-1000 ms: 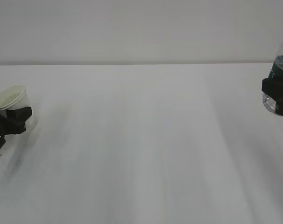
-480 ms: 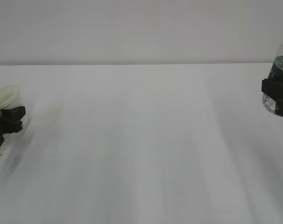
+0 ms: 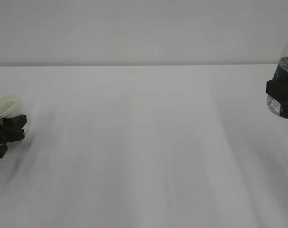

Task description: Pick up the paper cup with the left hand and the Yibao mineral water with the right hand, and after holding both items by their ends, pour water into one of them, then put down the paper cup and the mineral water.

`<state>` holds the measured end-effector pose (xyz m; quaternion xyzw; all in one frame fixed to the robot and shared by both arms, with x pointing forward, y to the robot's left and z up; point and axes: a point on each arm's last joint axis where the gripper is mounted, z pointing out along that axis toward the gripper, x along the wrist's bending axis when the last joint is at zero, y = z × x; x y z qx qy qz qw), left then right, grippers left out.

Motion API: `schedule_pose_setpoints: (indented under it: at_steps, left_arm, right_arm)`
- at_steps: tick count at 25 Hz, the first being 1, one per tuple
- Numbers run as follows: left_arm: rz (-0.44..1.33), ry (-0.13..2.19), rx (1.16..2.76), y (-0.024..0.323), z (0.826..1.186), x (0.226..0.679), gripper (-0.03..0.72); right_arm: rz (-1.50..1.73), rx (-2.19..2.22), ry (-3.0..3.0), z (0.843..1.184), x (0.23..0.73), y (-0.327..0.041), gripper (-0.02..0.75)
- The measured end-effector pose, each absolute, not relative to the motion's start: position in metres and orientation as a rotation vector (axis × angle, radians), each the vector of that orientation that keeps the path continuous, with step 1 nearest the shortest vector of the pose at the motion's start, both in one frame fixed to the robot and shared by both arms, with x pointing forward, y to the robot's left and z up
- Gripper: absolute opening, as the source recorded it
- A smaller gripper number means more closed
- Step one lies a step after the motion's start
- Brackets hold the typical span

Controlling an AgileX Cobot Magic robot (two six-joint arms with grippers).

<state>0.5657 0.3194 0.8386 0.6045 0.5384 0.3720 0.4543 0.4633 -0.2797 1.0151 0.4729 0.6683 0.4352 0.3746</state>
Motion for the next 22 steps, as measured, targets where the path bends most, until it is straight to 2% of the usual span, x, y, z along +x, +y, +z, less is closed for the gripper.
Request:
schedule_pose_setpoints:
  at_steps: [14, 22]
  left_arm:
    - [0.917, 1.313, 1.487, 0.3185, 0.8371, 0.566, 0.392]
    - [0.898, 1.285, 1.51, 0.3158, 0.8363, 0.5654, 0.547]
  right_arm:
    - [1.113, 1.207, 1.713, 1.015, 0.4633, -0.2796, 0.389]
    - [1.112, 1.206, 1.715, 1.015, 0.4633, -0.2796, 0.389]
